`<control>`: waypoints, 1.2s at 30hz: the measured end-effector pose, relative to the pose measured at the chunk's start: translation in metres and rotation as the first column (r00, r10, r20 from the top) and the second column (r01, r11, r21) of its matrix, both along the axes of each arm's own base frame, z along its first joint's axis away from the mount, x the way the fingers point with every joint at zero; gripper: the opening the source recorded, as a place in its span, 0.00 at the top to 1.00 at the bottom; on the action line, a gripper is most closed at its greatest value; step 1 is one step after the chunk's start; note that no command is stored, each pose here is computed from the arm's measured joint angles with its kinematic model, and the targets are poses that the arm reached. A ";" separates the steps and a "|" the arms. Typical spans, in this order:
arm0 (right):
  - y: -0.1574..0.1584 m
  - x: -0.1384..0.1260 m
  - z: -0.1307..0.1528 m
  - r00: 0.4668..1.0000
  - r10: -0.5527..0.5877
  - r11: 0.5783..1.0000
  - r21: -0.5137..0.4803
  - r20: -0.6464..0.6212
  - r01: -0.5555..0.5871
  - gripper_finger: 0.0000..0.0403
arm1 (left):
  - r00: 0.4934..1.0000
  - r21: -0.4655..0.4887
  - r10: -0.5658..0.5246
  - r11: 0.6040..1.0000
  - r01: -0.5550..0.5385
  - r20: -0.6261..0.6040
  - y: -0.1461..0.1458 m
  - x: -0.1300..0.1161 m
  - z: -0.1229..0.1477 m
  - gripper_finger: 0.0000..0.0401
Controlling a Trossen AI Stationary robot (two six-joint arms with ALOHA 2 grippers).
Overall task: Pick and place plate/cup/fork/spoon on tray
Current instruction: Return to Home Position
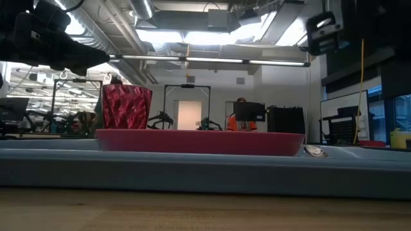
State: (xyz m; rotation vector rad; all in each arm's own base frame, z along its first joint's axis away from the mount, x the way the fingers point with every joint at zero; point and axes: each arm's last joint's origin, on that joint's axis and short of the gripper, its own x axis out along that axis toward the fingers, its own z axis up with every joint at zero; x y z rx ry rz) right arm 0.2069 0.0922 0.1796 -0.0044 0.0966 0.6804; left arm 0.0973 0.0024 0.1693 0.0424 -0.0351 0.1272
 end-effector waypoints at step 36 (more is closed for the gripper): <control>-0.019 -0.015 -0.008 0.981 -0.094 0.955 0.265 -0.169 0.137 0.89 | 1.000 0.000 0.000 1.000 0.000 0.000 0.000 0.000 0.000 0.79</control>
